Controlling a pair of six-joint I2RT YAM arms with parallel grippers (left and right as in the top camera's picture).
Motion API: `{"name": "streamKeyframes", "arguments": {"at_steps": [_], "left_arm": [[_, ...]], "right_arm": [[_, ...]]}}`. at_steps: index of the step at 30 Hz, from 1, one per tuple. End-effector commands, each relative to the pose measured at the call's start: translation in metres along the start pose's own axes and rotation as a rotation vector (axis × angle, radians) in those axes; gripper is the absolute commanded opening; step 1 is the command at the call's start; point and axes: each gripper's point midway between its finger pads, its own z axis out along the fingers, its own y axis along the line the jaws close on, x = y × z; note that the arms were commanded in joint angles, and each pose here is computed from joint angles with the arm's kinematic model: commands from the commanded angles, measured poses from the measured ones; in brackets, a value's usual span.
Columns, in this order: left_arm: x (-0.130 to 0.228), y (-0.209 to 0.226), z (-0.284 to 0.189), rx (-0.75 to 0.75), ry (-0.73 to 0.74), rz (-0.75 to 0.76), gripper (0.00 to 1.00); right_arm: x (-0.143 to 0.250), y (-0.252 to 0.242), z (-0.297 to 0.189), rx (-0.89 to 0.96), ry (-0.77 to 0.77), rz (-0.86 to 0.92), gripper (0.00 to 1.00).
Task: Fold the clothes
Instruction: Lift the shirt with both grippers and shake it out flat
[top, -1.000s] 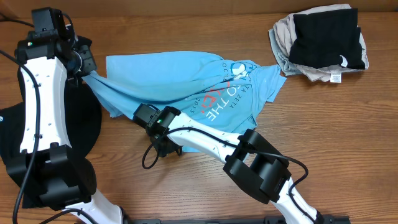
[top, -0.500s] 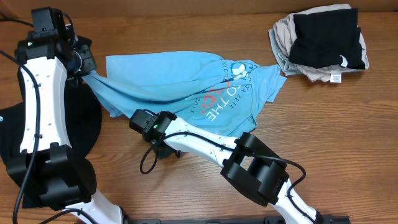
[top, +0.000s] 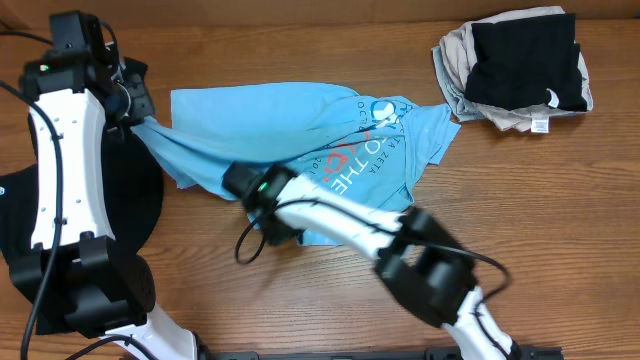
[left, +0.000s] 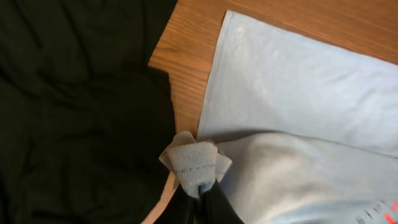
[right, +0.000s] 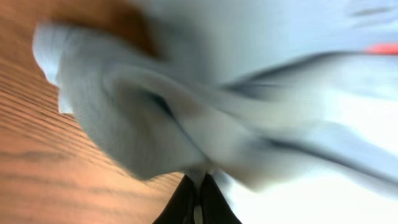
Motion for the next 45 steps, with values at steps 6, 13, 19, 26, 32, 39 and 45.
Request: {"name": "streamKeyframes", "arguments": {"at_steps": [6, 13, 19, 26, 32, 39, 45], "left_arm": [[-0.046, -0.005, -0.137, 0.054, -0.282, 0.042, 0.04], [-0.048, -0.005, -0.242, 0.083, -0.531, 0.056, 0.04], [-0.031, 0.005, -0.320, 0.068, -0.736, 0.037, 0.04], [0.015, 0.034, -0.405, -0.014, -0.956, -0.028, 0.04], [0.065, 0.050, -0.467, -0.010, -1.137, -0.093, 0.04], [0.096, 0.055, -0.487, -0.005, -1.188, -0.101, 0.04], [0.070, 0.061, -0.440, -0.083, -1.030, -0.121, 0.04]], "right_arm": [[-0.053, -0.167, -0.246, -0.124, -0.564, 0.351, 0.04], [0.005, -0.293, -0.414, -0.083, -1.005, 0.568, 0.04], [0.073, -0.316, -0.494, 0.005, -1.238, 0.619, 0.04], [0.158, -0.287, -0.567, 0.068, -1.483, 0.574, 0.04], [0.236, -0.262, -0.604, 0.155, -1.640, 0.559, 0.04], [0.284, -0.244, -0.631, 0.225, -1.759, 0.511, 0.04], [0.255, -0.253, -0.613, 0.206, -1.667, 0.495, 0.04]]}}
